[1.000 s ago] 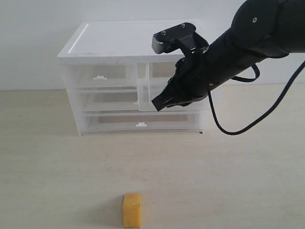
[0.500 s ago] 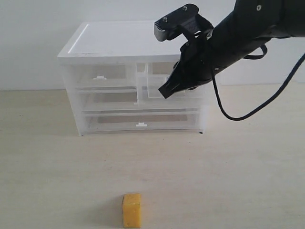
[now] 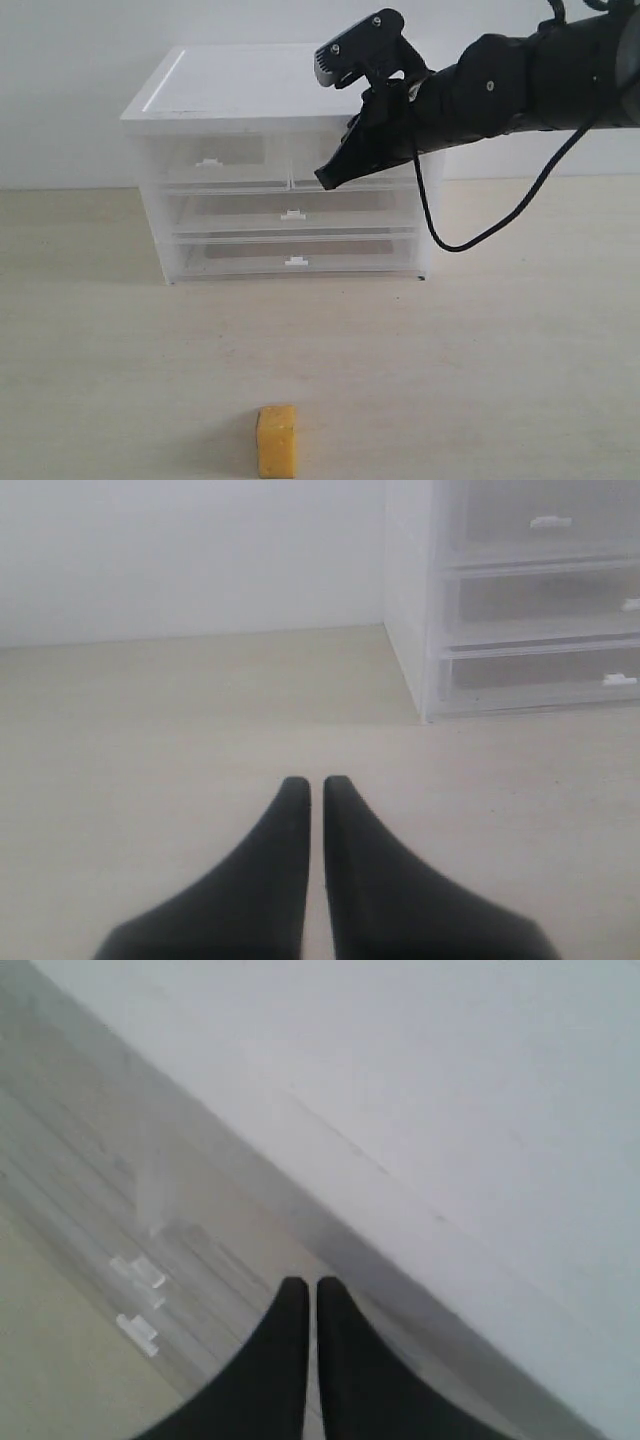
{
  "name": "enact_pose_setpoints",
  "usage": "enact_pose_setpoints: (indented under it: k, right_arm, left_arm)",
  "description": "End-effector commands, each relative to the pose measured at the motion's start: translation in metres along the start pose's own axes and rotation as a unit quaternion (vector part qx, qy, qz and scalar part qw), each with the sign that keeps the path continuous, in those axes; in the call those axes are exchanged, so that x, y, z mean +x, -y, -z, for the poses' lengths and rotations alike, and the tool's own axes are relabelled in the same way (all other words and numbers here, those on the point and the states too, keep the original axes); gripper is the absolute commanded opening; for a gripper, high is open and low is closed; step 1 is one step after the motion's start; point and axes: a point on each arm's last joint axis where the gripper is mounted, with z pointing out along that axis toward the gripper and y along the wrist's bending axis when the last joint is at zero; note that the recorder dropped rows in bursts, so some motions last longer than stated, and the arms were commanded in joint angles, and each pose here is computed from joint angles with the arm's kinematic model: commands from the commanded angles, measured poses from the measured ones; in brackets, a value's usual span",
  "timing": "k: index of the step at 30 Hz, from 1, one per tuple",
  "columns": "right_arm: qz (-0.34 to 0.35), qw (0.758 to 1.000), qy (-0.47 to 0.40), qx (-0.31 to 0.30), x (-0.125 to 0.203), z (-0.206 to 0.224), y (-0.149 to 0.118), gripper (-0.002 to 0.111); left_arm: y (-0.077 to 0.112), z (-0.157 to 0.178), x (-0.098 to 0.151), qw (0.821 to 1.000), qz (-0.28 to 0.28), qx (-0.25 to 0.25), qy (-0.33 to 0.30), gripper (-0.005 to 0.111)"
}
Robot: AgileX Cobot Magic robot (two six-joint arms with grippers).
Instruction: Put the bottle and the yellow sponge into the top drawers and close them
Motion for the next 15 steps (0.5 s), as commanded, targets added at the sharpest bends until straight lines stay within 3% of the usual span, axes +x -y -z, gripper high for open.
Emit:
enact_pose_setpoints:
  k: [1, 7, 15]
  right_arm:
    - [-0.011, 0.999, 0.027, 0.024, -0.004, 0.0, 0.011, 0.001]
    - [-0.019, 1.0, -0.007, 0.0, -0.007, 0.017, 0.009, 0.001]
    - [0.0, 0.988, -0.144, -0.05, 0.006, 0.056, 0.015, 0.001]
  left_arm:
    - [0.0, 0.0, 0.0, 1.0, 0.002, 0.0, 0.004, 0.004]
    - [0.0, 0.0, 0.0, 1.0, 0.002, 0.0, 0.004, 0.004]
    - [0.0, 0.0, 0.0, 1.0, 0.002, 0.0, 0.004, 0.004]
